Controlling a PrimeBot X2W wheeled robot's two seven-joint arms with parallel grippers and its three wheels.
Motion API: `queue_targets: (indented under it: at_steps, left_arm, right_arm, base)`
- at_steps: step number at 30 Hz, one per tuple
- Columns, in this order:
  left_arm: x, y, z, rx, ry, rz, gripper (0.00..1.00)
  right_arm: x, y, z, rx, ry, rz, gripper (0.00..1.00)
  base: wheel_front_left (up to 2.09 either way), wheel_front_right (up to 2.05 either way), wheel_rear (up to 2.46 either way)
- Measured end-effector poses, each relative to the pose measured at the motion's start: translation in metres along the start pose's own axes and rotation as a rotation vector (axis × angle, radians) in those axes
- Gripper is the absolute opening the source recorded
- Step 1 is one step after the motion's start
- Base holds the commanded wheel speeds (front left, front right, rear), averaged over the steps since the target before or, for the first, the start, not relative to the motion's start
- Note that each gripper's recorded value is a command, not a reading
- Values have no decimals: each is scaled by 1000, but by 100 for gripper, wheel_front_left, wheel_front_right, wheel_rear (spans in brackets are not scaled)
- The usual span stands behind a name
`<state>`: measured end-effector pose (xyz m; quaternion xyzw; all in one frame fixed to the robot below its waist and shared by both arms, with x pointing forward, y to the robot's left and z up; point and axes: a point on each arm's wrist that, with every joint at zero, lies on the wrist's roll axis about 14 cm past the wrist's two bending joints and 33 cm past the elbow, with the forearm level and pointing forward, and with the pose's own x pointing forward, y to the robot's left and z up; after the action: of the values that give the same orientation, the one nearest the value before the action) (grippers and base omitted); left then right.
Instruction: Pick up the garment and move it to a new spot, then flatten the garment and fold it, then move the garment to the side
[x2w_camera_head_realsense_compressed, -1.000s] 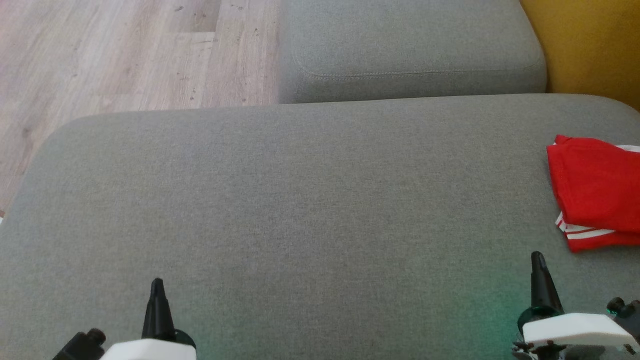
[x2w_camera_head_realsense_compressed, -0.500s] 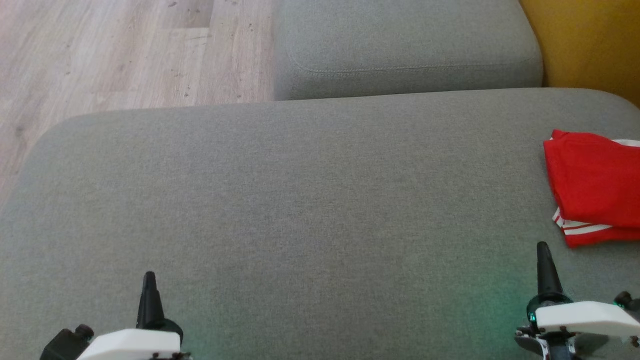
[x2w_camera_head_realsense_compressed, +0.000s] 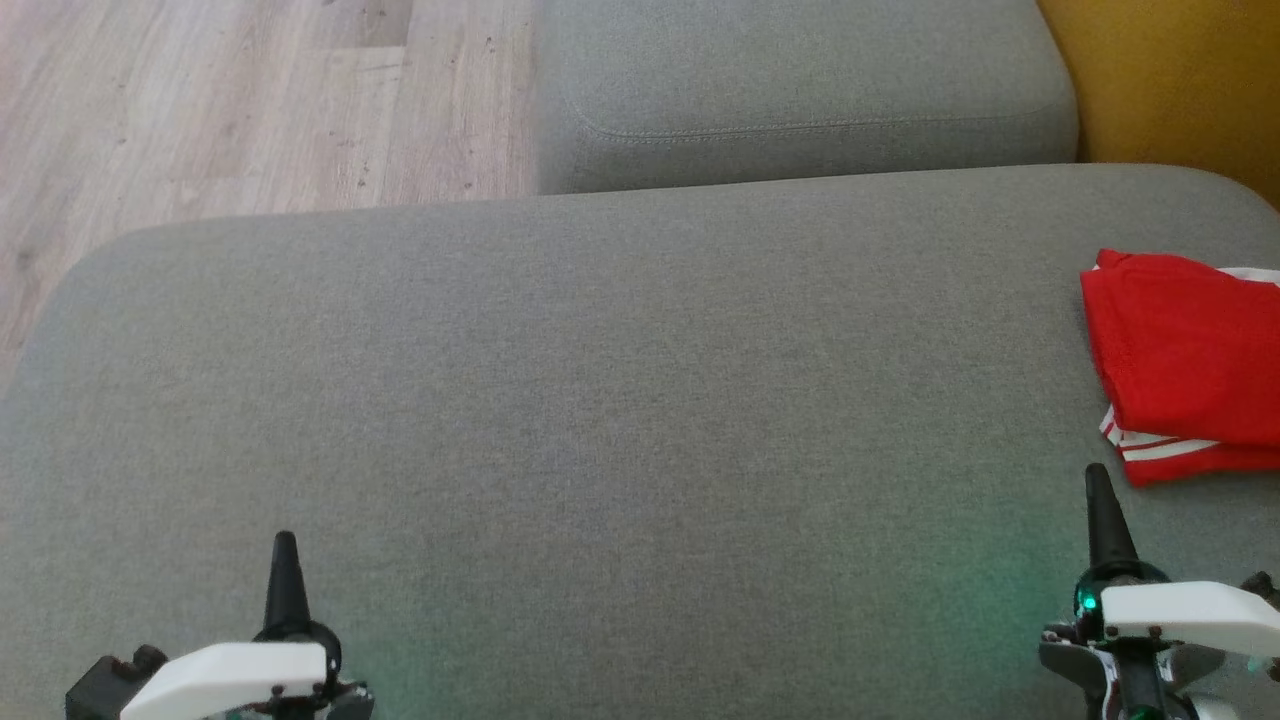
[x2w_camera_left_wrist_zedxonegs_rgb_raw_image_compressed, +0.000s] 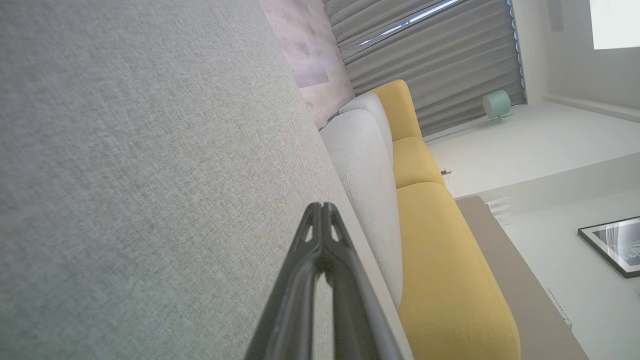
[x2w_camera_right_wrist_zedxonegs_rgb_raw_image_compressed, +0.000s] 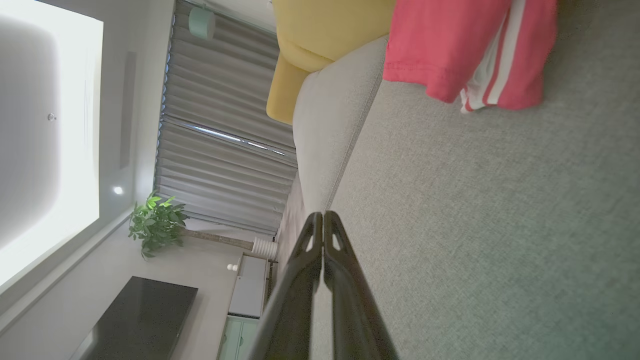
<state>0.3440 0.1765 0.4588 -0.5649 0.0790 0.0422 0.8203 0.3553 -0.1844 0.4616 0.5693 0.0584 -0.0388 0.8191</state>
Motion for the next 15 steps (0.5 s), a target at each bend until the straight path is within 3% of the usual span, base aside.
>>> queue_targets:
  at_steps: [15]
  left_arm:
    - [12,-7,7,-172,2,-29,0]
  right_arm:
    - [7,3,11,176,-19,10,0]
  base:
    - [0,0,0]
